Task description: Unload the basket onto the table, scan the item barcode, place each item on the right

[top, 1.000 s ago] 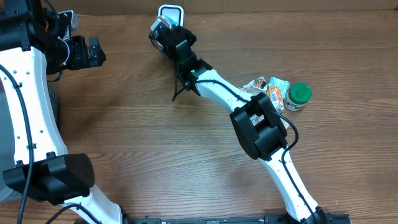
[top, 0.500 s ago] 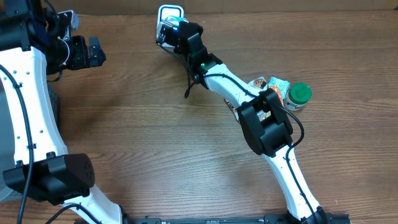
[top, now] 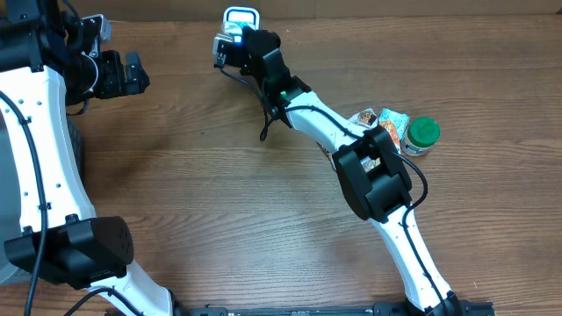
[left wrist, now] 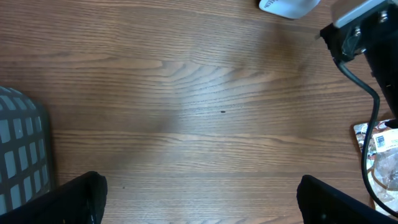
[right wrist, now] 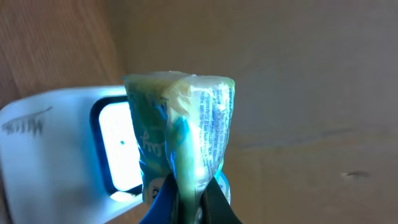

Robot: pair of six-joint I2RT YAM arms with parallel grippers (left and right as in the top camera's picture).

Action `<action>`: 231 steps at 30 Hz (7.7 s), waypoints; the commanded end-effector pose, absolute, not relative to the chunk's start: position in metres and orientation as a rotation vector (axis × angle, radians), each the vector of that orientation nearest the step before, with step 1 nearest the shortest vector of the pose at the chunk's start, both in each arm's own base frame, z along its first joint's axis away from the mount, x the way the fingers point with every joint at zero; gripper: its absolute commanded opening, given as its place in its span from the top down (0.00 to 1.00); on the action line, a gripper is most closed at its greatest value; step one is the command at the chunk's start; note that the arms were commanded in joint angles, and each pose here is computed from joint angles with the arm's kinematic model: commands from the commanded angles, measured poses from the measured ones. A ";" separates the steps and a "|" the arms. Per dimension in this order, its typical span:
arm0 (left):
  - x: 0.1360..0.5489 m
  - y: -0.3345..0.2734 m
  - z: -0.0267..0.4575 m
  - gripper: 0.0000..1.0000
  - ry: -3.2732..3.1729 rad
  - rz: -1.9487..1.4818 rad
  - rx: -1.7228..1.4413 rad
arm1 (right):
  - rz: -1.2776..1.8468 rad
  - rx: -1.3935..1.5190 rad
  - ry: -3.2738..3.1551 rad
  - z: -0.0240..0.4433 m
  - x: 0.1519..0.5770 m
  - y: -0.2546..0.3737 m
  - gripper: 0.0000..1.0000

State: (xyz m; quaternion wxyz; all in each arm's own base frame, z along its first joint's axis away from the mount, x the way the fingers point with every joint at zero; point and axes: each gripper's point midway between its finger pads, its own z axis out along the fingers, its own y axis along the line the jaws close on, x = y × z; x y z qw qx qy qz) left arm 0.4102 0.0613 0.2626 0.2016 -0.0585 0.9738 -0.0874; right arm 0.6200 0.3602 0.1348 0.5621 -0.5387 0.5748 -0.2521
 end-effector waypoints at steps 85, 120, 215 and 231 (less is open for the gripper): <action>0.411 0.057 0.266 0.01 2.708 -0.250 -0.128 | 0.292 0.233 1.779 0.330 0.242 0.016 0.00; 0.411 0.057 0.266 0.00 2.708 -0.250 -0.128 | 0.410 0.113 1.590 0.173 0.243 0.036 0.00; 0.245 -0.023 0.156 0.00 1.588 0.265 0.456 | 0.410 0.113 1.590 0.173 0.243 0.036 0.00; 0.245 -0.023 0.156 0.01 1.588 0.265 0.456 | 0.410 0.113 1.590 0.173 0.243 0.036 0.00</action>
